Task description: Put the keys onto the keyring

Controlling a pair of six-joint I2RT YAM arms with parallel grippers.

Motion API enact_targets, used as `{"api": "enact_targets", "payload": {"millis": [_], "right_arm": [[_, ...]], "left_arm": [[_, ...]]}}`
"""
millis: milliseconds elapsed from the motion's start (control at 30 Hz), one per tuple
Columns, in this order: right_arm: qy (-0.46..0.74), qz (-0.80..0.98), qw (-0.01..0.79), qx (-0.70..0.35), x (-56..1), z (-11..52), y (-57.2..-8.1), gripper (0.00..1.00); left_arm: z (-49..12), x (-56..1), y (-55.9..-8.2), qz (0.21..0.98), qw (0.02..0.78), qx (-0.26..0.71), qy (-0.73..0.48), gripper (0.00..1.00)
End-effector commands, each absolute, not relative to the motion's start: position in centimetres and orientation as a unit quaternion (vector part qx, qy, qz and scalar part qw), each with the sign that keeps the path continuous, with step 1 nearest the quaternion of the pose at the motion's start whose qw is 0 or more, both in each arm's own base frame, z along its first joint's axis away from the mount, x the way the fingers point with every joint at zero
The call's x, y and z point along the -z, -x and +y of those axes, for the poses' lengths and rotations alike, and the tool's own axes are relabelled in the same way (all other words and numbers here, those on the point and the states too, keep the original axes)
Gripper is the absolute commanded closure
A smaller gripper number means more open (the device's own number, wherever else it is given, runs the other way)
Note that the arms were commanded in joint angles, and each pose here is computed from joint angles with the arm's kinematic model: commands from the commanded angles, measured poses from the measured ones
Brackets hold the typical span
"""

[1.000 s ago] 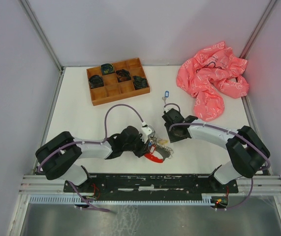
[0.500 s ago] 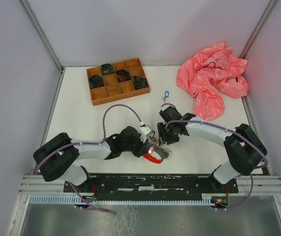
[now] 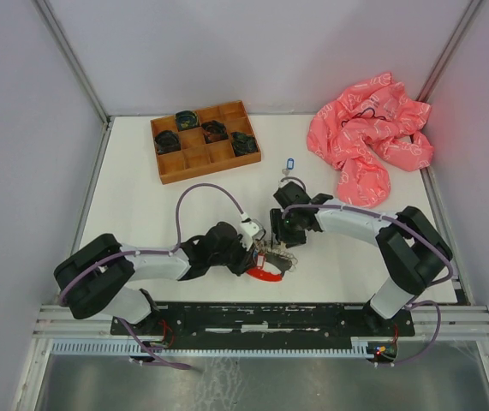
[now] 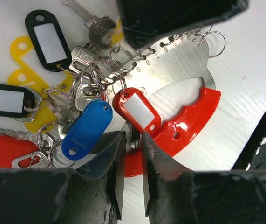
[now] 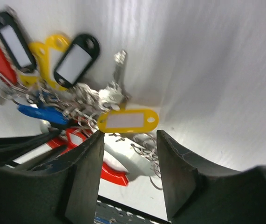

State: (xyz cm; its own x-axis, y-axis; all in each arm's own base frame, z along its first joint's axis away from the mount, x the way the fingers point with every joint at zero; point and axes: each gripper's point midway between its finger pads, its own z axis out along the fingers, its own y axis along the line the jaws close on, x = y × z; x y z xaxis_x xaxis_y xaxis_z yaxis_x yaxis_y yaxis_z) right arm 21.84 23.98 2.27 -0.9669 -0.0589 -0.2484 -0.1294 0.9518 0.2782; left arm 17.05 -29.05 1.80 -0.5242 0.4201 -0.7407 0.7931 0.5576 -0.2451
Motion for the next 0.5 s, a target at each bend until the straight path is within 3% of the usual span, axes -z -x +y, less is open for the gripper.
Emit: {"api": "enact_targets", "payload": {"millis": [0, 167, 467], "right_arm": [[0.052, 0.966, 0.173, -0.185, -4.6, 26.7, -25.6, 0.43], [0.064, 0.964, 0.174, -0.191, -4.8, 27.3, -25.9, 0.42], [0.077, 0.978, 0.166, -0.104, -2.7, 25.4, -25.8, 0.40]], "left_arm": [[-28.1, -1.0, -16.1, 0.833, 0.300, 0.286, -0.365, 0.74], [-28.0, -0.8, -16.0, 0.834, 0.298, 0.285, -0.366, 0.74], [-27.9, -1.0, -16.0, 0.835, 0.300, 0.285, -0.363, 0.74]]}}
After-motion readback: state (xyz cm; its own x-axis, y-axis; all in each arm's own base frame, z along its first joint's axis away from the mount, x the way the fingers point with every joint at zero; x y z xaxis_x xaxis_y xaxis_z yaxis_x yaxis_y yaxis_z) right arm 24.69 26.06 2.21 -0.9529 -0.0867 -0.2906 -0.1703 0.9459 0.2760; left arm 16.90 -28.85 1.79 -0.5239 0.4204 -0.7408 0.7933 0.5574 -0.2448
